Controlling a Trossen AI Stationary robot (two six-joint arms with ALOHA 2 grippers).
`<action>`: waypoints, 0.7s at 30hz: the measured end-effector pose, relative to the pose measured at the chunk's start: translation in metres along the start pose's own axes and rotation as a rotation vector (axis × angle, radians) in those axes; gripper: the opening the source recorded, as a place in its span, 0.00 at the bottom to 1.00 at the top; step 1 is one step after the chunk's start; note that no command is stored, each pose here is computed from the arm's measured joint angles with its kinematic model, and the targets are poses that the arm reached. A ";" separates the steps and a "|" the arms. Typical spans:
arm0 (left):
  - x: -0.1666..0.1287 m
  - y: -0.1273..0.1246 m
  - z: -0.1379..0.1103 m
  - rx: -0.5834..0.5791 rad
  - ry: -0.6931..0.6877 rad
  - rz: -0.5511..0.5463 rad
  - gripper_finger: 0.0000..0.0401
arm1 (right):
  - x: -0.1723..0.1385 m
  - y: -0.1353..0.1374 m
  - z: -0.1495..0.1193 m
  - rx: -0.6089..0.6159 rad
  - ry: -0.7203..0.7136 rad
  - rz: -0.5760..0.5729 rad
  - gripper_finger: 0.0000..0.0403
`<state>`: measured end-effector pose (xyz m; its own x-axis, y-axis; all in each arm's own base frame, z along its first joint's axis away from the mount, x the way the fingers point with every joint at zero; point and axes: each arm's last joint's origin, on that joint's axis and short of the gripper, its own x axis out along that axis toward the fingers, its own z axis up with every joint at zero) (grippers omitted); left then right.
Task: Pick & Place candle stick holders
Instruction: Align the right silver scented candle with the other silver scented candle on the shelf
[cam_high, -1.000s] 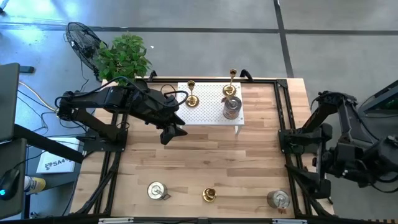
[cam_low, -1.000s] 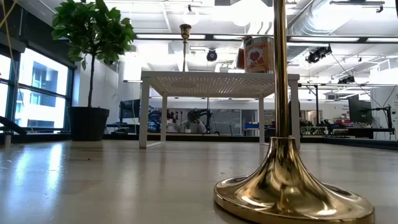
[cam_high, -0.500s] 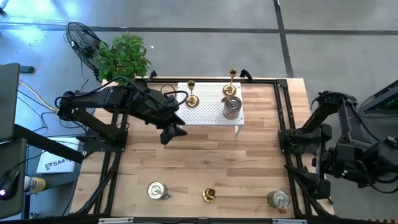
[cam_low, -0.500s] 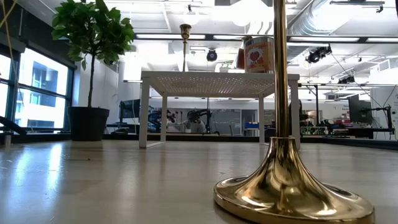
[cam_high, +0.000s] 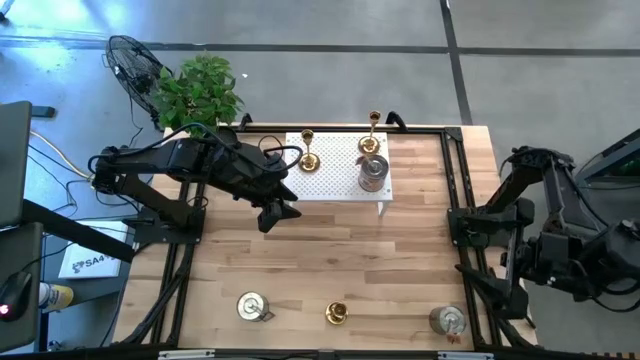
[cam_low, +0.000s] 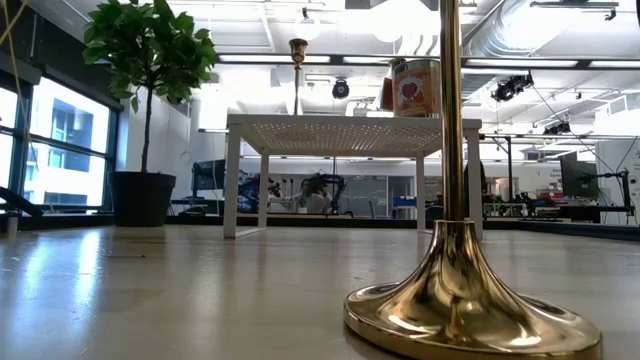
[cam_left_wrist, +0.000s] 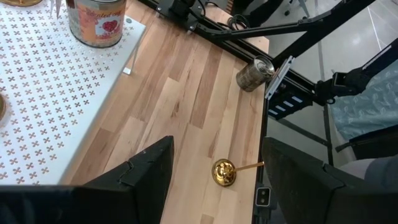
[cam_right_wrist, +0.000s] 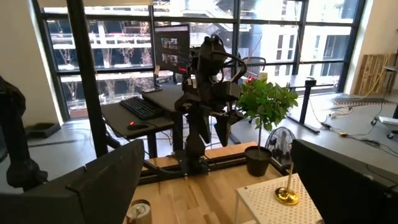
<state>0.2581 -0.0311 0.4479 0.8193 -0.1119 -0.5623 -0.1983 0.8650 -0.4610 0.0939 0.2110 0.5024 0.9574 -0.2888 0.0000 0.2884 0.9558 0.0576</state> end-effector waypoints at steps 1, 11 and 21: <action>0.000 0.000 0.000 0.000 0.000 0.000 0.60 | 0.000 0.000 0.000 0.000 0.000 0.000 0.99; 0.000 0.000 0.000 0.000 0.000 0.000 0.60 | -0.012 0.000 0.004 -0.003 0.002 0.052 0.99; 0.000 0.000 0.000 0.000 0.000 0.000 0.60 | 0.007 -0.035 0.054 -0.066 0.000 -0.036 0.99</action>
<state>0.2581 -0.0311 0.4479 0.8193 -0.1119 -0.5623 -0.1984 0.8648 -0.4612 0.0892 0.1723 0.5547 0.9464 -0.3231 -0.0012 0.3230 0.9463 -0.0087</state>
